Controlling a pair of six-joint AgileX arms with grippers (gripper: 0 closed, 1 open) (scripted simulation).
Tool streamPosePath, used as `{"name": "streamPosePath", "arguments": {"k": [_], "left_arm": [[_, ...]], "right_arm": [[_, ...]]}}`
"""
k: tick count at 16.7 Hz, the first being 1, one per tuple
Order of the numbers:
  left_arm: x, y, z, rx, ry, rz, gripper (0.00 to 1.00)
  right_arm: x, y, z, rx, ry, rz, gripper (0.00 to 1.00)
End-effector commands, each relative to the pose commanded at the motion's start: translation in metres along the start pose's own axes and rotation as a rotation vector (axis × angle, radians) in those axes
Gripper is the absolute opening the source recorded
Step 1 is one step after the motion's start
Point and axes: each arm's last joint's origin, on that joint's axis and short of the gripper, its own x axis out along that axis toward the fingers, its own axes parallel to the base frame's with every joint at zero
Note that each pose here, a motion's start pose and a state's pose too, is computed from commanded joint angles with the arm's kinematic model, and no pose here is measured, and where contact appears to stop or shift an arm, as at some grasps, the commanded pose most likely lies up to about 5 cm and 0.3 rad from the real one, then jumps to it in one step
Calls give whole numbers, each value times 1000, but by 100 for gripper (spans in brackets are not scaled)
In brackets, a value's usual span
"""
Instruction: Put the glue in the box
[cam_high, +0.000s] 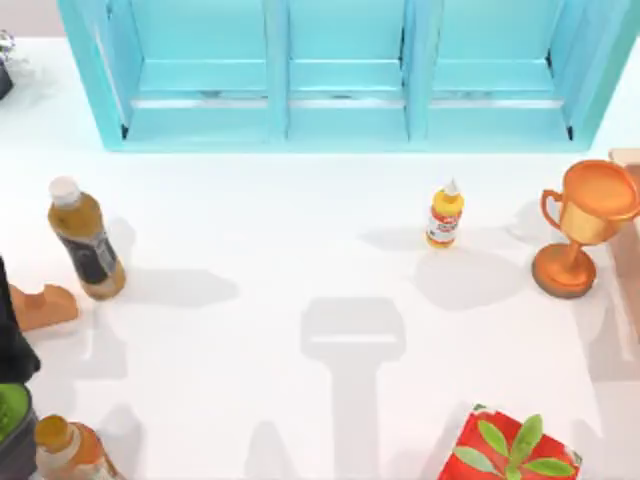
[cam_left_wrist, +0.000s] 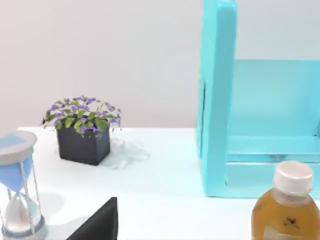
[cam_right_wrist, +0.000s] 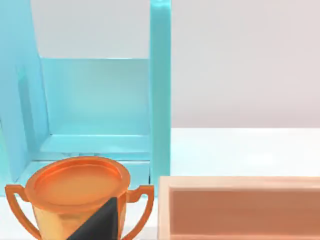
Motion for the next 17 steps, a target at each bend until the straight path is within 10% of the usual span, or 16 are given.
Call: {"name": "streamPosePath", "arguments": {"k": [17], "left_arm": [[0, 0, 0, 0, 0, 0, 100]], "right_arm": [[79, 131, 25, 33, 235, 330, 100]]}}
